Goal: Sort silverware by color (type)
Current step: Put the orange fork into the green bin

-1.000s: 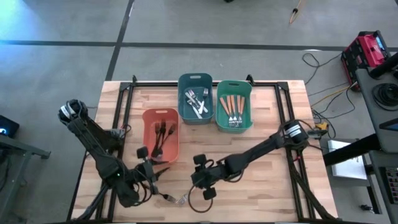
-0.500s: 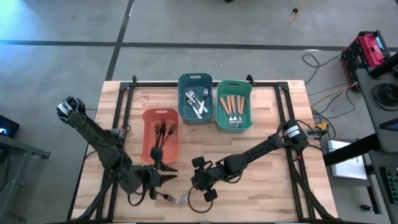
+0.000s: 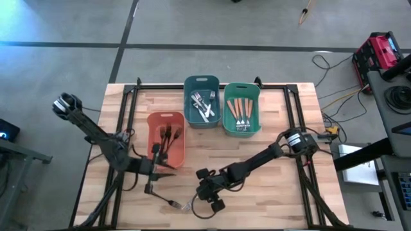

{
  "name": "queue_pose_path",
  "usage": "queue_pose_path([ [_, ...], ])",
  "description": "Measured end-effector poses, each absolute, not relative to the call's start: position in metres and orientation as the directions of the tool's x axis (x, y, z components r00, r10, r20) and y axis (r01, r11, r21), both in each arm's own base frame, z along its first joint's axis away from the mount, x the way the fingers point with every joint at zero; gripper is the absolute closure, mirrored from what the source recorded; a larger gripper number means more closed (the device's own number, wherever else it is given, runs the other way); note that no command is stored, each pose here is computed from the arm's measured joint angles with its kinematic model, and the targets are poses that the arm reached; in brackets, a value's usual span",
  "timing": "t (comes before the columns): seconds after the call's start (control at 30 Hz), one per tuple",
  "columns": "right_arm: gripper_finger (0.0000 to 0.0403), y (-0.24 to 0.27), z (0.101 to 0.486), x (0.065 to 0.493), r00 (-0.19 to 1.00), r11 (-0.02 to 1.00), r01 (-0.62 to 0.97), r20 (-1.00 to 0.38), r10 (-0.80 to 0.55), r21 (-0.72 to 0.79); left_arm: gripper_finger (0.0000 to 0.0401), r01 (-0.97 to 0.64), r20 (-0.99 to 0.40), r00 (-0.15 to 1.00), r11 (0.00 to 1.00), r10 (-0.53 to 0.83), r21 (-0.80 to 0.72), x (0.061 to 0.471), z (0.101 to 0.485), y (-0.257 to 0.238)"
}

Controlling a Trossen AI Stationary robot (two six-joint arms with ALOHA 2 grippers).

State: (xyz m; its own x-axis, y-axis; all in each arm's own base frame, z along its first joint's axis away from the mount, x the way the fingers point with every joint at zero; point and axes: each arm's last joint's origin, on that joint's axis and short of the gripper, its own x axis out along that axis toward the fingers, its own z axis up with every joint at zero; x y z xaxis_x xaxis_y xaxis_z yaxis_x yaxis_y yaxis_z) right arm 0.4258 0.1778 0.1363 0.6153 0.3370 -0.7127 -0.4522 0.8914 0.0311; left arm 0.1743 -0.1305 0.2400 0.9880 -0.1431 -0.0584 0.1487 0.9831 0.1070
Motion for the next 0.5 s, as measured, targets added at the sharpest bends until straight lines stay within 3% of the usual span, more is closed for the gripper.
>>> queue_pose_path([
  [0.5,0.0275,0.162,0.132,0.435,0.622,0.881,-0.472,-0.706,0.34,0.008,0.0325,0.091,-0.014,0.996,0.988,-0.09,0.124,0.162,0.229,-0.116],
])
